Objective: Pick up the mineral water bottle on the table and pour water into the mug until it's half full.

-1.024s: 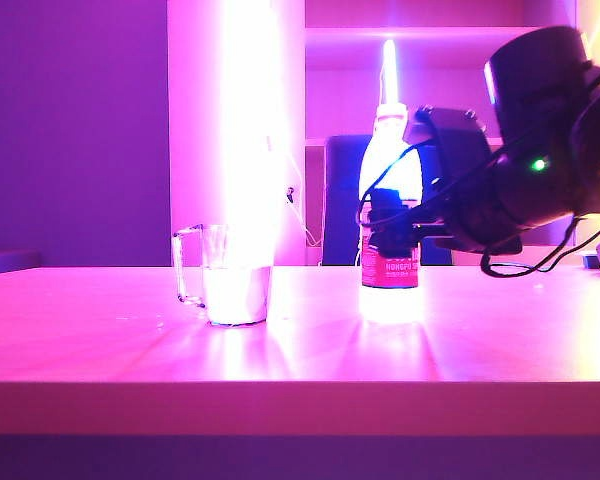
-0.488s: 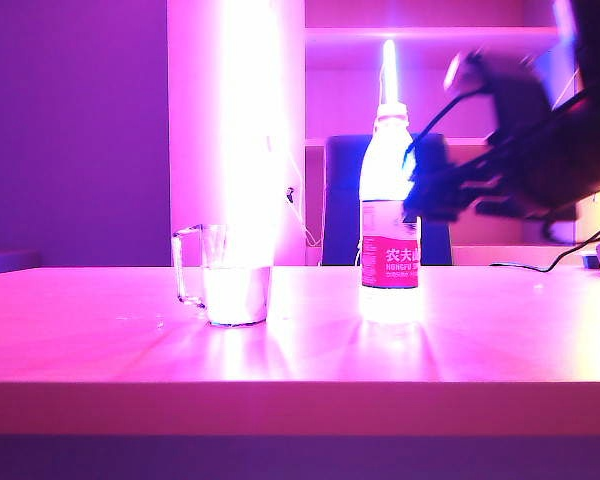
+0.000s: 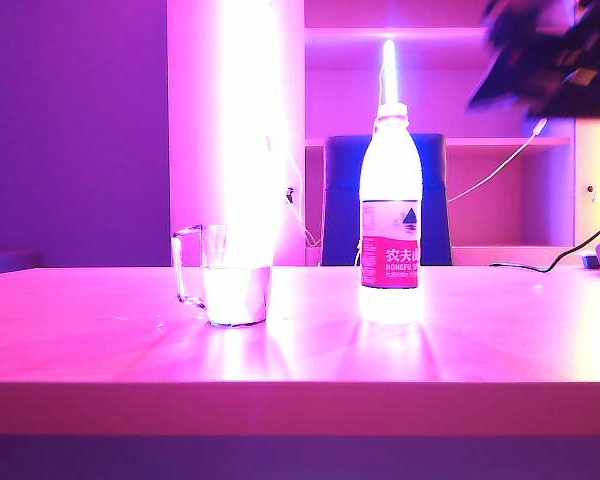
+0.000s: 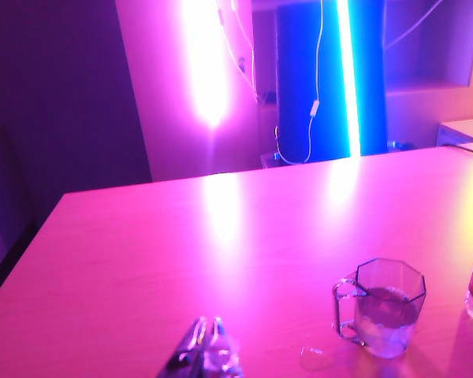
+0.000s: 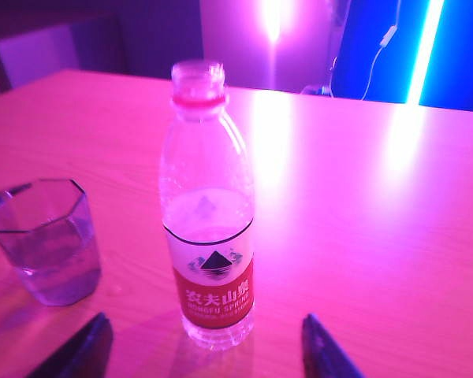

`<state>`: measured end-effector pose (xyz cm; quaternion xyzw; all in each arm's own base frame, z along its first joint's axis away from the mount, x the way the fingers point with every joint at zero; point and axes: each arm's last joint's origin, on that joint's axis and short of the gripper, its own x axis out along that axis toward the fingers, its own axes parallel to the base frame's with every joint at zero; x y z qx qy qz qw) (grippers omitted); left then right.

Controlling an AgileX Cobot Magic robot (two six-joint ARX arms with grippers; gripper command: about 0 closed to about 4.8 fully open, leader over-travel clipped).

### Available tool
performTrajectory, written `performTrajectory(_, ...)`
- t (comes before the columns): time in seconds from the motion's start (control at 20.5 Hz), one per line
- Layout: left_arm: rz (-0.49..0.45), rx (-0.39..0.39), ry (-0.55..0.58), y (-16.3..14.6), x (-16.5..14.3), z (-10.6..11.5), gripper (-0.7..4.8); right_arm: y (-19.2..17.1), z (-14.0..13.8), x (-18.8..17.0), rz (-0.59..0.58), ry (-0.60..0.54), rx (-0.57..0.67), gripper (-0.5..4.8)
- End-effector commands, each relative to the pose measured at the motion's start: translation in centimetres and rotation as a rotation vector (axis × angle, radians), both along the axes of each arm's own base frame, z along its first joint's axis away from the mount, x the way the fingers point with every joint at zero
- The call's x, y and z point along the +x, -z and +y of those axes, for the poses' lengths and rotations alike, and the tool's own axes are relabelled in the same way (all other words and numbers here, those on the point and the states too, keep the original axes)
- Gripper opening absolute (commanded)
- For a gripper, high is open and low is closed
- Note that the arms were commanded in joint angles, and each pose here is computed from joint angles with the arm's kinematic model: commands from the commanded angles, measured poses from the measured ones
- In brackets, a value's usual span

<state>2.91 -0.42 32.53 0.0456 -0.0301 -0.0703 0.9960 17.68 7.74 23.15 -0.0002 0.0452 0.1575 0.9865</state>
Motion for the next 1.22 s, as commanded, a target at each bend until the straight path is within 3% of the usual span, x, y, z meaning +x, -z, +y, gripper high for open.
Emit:
performTrajectory(0.05, -0.03, -0.011, -0.037, -0.3, -0.4, 0.2, -0.05, -1.5, -1.2, -2.7, -0.014, -0.003, 0.018, 1.58)
performTrajectory(0.1, -0.036, -0.013, -0.052, -0.3, -0.5, 0.2, -0.05, -2.1, -1.7, -3.8, -0.041, -0.003, 0.031, 0.91)
performTrajectory(0.2, -0.039, -0.014, -0.06, -0.3, -0.6, 0.3, -0.05, -3.1, -2.7, -6.0, -0.1, 0.0, 0.057, 0.05)
performTrajectory(0.24, -0.038, -0.015, -0.071, -0.2, -0.6, 0.3, -0.05, -3.3, -3.0, -6.7, -0.116, 0.001, 0.063, -0.05)
performTrajectory(0.54, -0.051, -0.05, -0.093, 1.7, 1.4, 0.1, -0.05, -3.2, -5.8, -11.9, -0.203, 0.099, 0.09, -0.05)
performTrajectory(0.83, -0.029, -0.045, -0.086, 4.3, 3.1, -0.3, -0.05, -3.4, -6.0, -12.5, -0.201, 0.09, 0.085, -0.05)
performTrajectory(0.98, -0.01, -0.114, -0.074, 6.9, 4.6, -0.5, -0.05, -2.6, -5.6, -12.3, -0.158, -0.014, 0.075, -0.05)
performTrajectory(1.07, 0.002, -0.122, -0.073, 8.5, 5.4, -0.7, -0.05, -1.5, -4.9, -11.9, -0.128, -0.164, 0.066, -0.04)
performTrajectory(1.22, 0.026, -0.116, -0.063, 10.4, 6.1, -0.8, -0.05, 0.2, -4.3, -11.4, -0.081, -0.288, 0.054, -0.01)
